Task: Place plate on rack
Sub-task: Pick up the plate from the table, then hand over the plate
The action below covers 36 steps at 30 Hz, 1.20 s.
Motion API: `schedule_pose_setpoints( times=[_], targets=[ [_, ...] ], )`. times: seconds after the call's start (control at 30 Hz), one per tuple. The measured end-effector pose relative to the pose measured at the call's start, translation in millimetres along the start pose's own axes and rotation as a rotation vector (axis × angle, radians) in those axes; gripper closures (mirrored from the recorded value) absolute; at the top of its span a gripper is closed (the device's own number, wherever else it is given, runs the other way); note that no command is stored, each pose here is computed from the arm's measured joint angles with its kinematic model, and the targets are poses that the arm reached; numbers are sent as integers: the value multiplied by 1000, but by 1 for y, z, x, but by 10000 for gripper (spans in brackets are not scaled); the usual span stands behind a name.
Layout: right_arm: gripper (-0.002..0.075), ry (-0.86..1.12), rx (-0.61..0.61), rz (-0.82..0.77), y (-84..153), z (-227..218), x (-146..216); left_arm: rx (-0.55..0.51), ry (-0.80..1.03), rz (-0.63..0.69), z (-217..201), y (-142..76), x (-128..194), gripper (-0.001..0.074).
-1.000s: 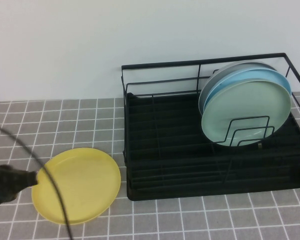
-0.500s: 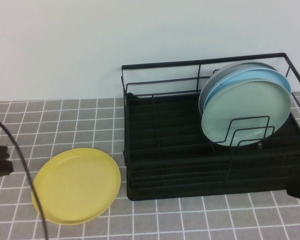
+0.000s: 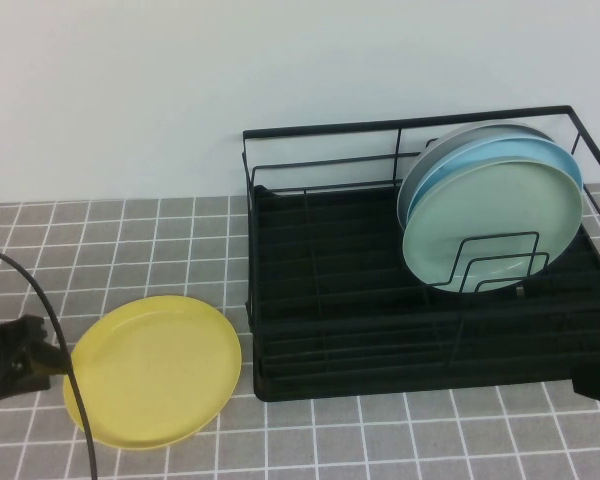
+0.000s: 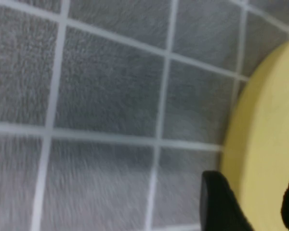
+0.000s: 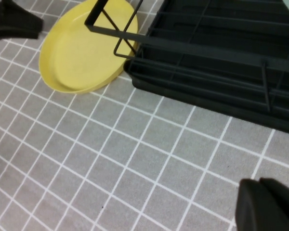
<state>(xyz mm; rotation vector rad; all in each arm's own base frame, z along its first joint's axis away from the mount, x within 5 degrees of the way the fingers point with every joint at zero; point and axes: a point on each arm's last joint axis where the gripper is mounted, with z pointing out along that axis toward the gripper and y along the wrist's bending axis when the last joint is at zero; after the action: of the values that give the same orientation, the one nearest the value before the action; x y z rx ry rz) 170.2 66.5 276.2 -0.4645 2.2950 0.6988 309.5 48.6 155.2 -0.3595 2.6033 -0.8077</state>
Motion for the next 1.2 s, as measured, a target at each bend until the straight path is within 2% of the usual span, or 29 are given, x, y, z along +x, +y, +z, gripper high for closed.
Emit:
schedule_pose_setpoints(
  times=[0.2,0.3,0.37,0.6,0.8,1.0,1.2],
  targets=[
    [727,12,-12,0,1,0,1,67,39,-15,26,13,-5,537],
    [727,22,-22,-4,2,0,2,71,63,-20,35,19,-6,640],
    [727,28,-28,-4,3,0,3,66,76,-4,37,22,-5,735],
    [727,35,-38,-2,3,0,3,69,88,-5,36,21,-4,735],
    [727,50,-53,0,5,0,5,93,53,28,21,7,-8,735],
    [727,59,-62,-4,6,0,5,100,-55,105,-17,-22,-16,735],
    [727,45,-79,14,7,0,4,145,-162,237,-68,-65,-10,735]
  ],
)
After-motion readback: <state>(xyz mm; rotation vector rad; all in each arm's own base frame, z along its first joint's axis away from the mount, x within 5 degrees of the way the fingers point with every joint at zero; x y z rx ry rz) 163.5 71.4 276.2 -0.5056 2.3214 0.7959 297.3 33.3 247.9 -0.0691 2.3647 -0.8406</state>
